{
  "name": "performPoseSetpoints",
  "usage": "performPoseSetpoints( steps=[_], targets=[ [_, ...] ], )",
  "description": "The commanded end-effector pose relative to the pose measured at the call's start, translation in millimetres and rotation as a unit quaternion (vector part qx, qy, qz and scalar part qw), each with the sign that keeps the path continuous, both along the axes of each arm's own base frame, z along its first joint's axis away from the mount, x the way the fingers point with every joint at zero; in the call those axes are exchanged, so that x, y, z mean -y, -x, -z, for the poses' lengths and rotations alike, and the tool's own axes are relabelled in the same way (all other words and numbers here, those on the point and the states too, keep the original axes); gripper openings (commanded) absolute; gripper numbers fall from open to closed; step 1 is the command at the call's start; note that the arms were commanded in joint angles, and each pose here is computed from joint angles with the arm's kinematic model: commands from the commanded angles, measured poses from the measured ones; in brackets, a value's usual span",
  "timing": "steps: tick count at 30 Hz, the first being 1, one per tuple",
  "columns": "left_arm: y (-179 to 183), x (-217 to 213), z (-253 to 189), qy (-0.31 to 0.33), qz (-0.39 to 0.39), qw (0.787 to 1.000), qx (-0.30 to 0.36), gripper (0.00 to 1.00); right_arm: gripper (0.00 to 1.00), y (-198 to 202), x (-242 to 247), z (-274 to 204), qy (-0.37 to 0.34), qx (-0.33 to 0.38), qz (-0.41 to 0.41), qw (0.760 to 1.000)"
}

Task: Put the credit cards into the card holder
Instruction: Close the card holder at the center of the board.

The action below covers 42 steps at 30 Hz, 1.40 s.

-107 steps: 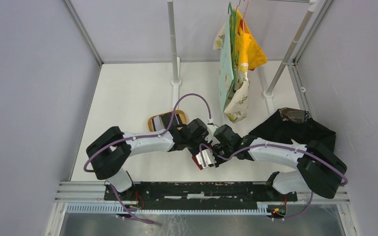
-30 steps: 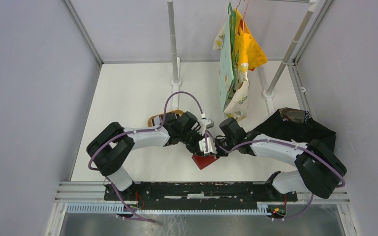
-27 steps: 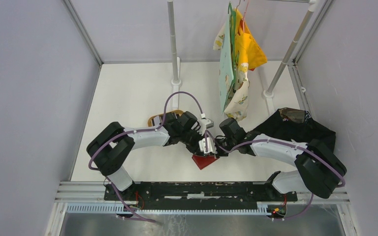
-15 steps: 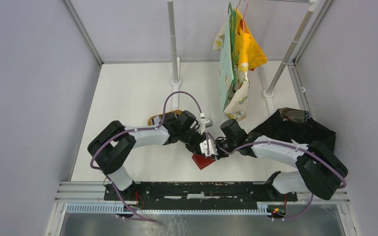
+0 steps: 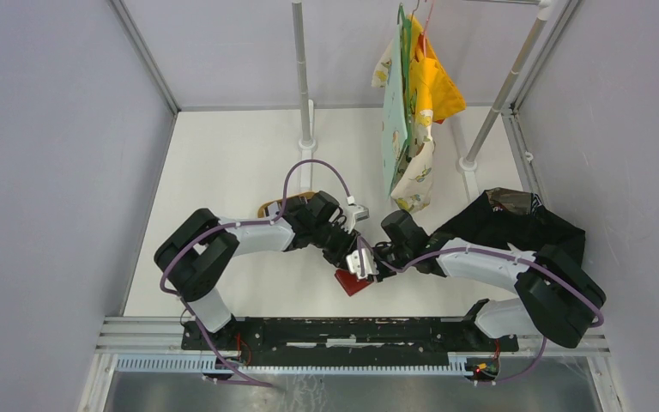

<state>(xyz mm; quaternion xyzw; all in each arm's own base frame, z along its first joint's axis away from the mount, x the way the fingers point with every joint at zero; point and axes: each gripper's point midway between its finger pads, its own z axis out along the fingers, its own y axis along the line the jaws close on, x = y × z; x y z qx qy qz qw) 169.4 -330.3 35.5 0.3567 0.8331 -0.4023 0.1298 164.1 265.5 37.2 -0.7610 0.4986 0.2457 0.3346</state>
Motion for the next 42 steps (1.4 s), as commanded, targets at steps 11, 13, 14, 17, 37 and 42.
performPoseSetpoints(
  steps=[11,13,14,17,37,42],
  targets=[
    [4,-29,45,-0.078,-0.038,0.996,-0.037,0.38,0.30,7,-10,-8,-0.024,0.019,-0.053,0.998],
    [4,-29,45,-0.078,-0.039,0.995,-0.039,0.36,0.29,6,-8,-5,-0.015,0.029,-0.055,0.998],
    [4,-29,45,-0.077,-0.039,0.995,-0.039,0.36,0.29,6,-8,-4,-0.012,0.033,-0.055,0.998],
    [4,-29,46,-0.078,-0.039,0.995,-0.042,0.34,0.28,5,-7,-1,-0.001,0.049,-0.056,0.997],
    [2,-29,46,-0.072,-0.048,0.995,-0.054,0.24,0.18,-7,-7,6,0.031,0.082,-0.032,0.996],
    [1,-29,47,-0.078,-0.056,0.994,-0.055,0.13,0.18,-7,-7,4,0.030,0.081,-0.031,0.996]
  ],
)
